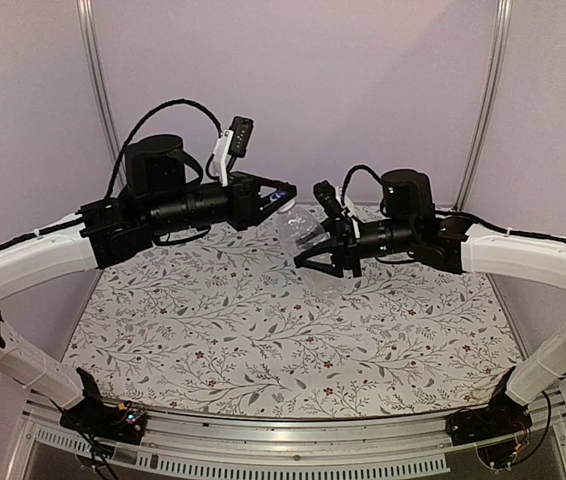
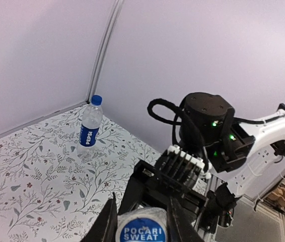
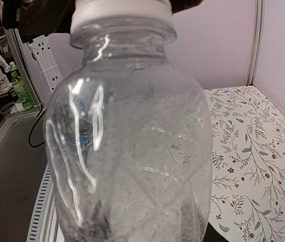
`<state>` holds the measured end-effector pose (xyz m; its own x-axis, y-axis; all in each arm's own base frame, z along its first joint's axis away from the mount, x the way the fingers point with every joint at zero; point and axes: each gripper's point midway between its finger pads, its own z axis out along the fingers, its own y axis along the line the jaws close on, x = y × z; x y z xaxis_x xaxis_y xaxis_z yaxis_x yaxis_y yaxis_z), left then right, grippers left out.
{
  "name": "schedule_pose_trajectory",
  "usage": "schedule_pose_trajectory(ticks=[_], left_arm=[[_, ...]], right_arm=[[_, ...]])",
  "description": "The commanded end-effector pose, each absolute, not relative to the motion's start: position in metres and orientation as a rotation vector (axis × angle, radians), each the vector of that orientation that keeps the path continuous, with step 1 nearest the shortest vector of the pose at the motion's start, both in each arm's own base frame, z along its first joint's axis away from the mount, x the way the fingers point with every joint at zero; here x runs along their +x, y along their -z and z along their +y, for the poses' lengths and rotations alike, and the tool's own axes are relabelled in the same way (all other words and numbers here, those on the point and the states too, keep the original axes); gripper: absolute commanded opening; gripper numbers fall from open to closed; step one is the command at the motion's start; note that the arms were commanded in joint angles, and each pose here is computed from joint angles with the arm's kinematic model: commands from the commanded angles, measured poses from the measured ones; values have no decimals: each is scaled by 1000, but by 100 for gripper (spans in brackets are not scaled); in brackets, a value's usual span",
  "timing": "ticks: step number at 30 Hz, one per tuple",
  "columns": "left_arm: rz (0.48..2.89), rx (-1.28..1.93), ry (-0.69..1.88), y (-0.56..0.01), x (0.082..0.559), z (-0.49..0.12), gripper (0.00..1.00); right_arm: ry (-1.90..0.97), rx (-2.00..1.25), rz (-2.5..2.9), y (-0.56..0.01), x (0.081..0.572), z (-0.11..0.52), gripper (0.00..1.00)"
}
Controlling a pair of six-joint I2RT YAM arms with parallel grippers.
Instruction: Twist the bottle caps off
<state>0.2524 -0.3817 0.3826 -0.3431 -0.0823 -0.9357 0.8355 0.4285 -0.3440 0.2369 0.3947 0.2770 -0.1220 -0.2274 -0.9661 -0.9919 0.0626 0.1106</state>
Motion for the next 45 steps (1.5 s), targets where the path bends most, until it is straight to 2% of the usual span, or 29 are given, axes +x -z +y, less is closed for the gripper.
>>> schedule_pose_trajectory(ticks=[1, 4, 10, 14, 18, 25, 33, 45], left_arm=[[1765, 340, 900, -383, 290, -349, 0], [1770, 309, 886, -384, 293, -349, 13], [1761, 299, 859, -384, 297, -352, 22], [1690, 356, 890, -398, 291, -352, 46], [1578, 480, 989, -419, 281, -356, 68], [1372, 860, 1201, -436, 230, -369, 82], [1158, 1190, 1353, -439, 174, -373, 85], [1122, 1240, 1425, -434, 176, -388, 68]], right_arm=[[-976, -1143, 1536, -294, 264, 386, 42], [-929, -1104, 1560, -292, 271, 383, 42], [-876, -1070, 1572, -289, 277, 378, 42], [-929, -1123, 1545, -288, 266, 382, 42], [-1095, -1274, 1452, -290, 233, 390, 42], [-1314, -1432, 1294, -299, 193, 392, 43], [-1491, -1518, 1146, -317, 169, 391, 43], [-1539, -1505, 1099, -319, 172, 399, 43]])
